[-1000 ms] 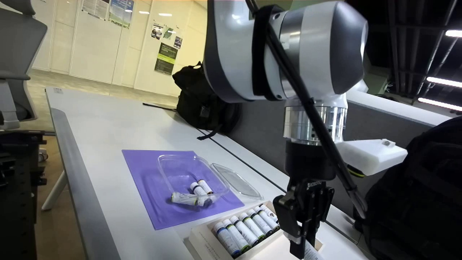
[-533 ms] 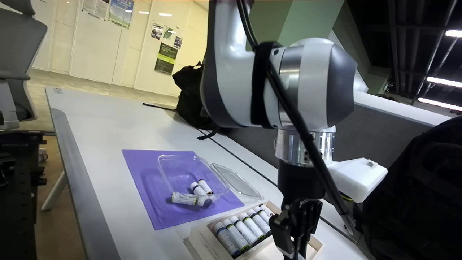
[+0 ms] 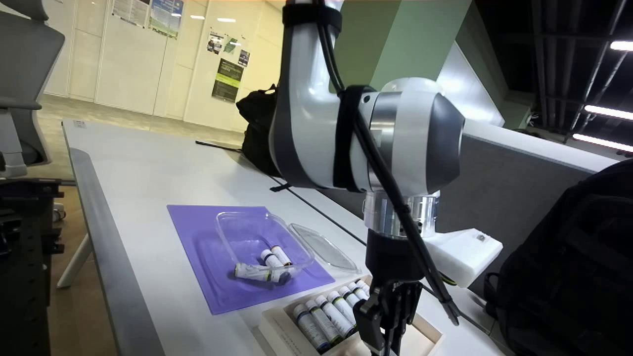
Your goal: Put one bottle from the container into the bottom of the segment tray
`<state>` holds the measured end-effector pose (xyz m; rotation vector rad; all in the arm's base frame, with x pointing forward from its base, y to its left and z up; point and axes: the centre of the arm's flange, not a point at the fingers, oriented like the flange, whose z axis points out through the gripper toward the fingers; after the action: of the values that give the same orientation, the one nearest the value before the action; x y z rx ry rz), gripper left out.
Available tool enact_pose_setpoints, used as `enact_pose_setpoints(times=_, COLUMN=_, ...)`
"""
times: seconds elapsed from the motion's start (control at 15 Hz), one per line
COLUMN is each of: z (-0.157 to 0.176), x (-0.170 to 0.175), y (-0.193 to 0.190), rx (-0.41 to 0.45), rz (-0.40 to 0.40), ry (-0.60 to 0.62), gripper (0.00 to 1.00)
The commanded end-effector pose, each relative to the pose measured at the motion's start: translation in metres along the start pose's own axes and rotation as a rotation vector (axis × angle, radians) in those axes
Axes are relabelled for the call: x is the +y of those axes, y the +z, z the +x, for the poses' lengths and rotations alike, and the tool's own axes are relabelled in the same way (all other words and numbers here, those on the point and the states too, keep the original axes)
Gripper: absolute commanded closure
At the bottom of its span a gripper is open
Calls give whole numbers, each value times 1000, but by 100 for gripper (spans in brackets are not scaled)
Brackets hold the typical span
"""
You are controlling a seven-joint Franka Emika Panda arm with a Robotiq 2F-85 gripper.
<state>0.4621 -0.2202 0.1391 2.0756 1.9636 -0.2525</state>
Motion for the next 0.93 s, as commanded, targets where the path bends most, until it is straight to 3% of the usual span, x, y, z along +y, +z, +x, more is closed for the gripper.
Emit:
enact_pose_setpoints(times=0.0, z=8, x=11, y=2, rx=-4, rz=18, ry=29, gripper=93)
enact_pose_setpoints(times=0.87, z=17, x=15, y=7, rx=-13, rz=79, ry=56, gripper=93)
